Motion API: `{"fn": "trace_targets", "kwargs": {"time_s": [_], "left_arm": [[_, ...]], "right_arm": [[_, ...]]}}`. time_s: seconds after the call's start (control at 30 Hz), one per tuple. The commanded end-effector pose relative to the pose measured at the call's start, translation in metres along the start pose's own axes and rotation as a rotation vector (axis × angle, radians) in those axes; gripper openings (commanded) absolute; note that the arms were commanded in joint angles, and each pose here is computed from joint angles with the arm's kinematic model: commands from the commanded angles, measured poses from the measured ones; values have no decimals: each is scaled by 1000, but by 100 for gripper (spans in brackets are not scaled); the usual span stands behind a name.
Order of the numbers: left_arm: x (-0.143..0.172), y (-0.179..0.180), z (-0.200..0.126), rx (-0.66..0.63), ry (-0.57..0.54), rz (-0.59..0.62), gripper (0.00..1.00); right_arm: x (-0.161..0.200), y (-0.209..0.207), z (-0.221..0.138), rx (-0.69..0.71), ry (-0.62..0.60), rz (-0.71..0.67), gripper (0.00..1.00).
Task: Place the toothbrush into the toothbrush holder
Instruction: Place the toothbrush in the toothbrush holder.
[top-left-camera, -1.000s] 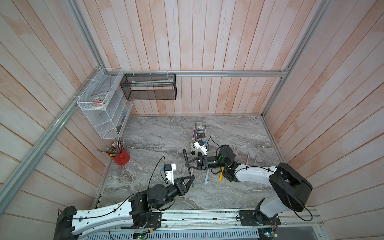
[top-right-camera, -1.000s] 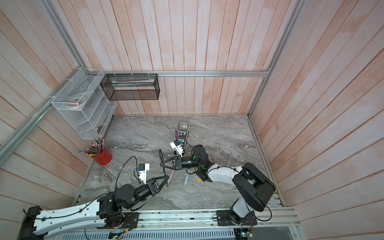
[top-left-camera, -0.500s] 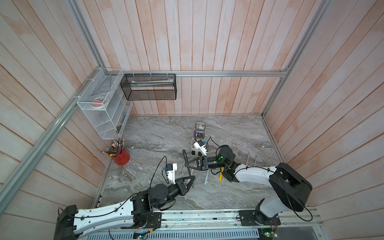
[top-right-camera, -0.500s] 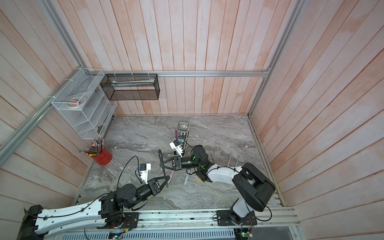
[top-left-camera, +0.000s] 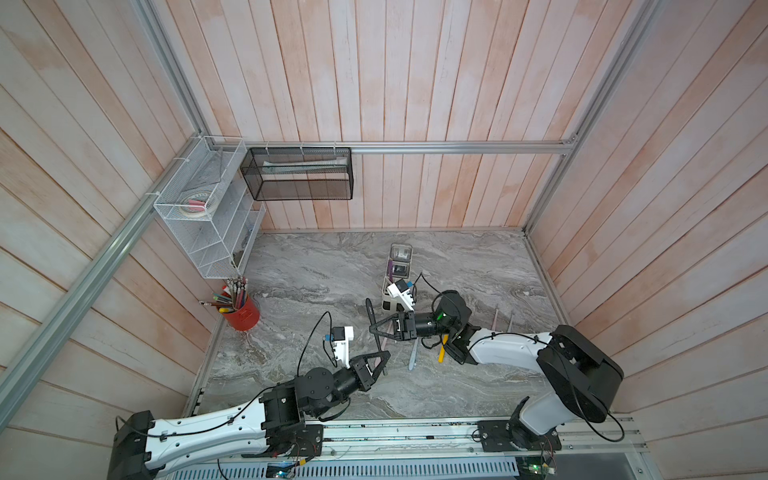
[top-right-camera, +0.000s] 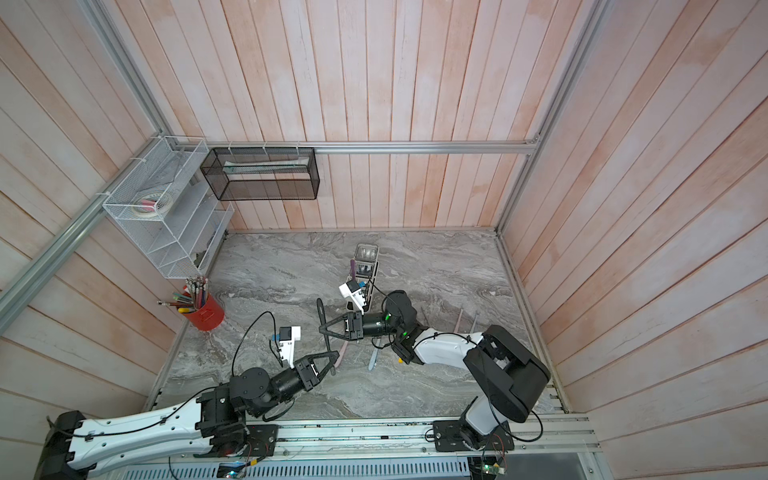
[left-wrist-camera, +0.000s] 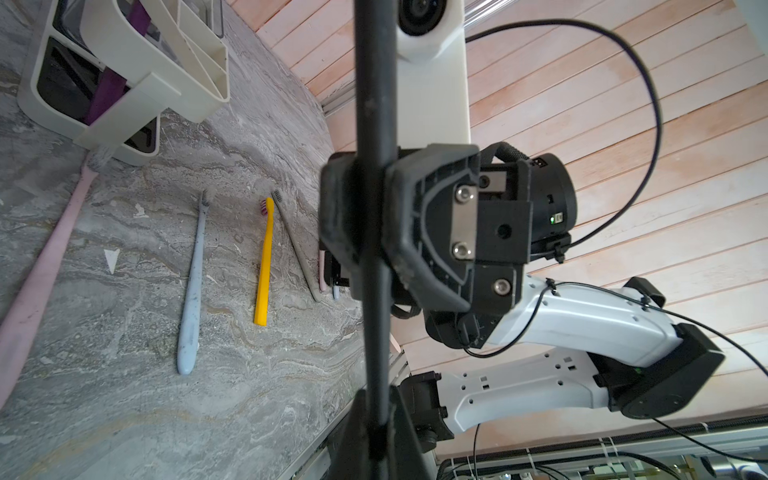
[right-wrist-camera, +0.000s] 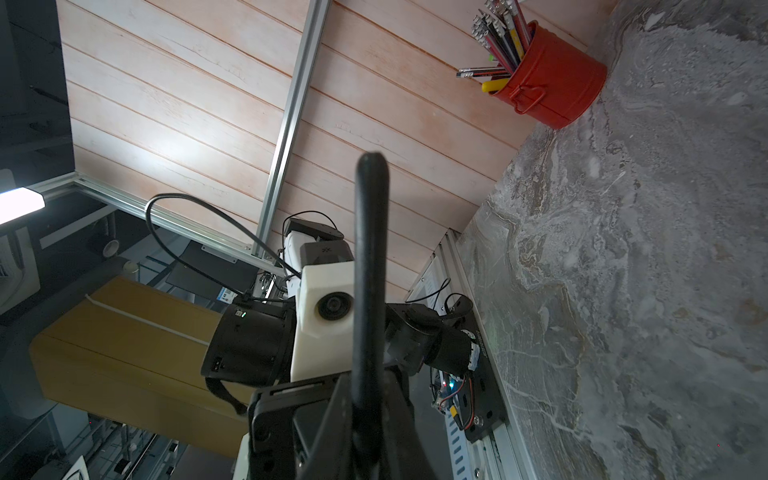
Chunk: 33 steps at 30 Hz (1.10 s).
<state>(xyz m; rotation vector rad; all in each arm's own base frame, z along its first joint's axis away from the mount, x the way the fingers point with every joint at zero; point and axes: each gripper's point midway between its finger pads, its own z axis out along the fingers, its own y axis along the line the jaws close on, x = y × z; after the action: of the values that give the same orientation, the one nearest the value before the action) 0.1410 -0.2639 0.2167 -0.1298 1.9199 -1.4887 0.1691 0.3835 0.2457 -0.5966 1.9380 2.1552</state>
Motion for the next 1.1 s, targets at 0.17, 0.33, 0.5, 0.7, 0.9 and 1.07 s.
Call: {"fn": "trace_targets", "kwargs": {"time_s": [0.17, 0.33, 0.5, 0.7, 0.9, 1.07], "left_arm": [[-5, 4, -1, -76, 4, 12, 0], [-13, 23, -7, -243, 4, 41, 0], [-25, 45, -14, -491, 67, 28, 0], [-28, 29, -3, -607, 169, 42, 0], [-26, -24, 36, -466, 216, -74, 0], [-44, -86, 73, -246, 188, -222, 0]], "right_arm": [[-10, 9, -10, 2, -35, -51, 49], [-37, 15, -43, 114, -143, -124, 69], [-62, 22, -80, 397, -274, -291, 84], [-69, 29, -115, 545, -381, -345, 86], [-72, 25, -150, 684, -498, -374, 89], [-72, 34, -171, 731, -572, -399, 92]]}}
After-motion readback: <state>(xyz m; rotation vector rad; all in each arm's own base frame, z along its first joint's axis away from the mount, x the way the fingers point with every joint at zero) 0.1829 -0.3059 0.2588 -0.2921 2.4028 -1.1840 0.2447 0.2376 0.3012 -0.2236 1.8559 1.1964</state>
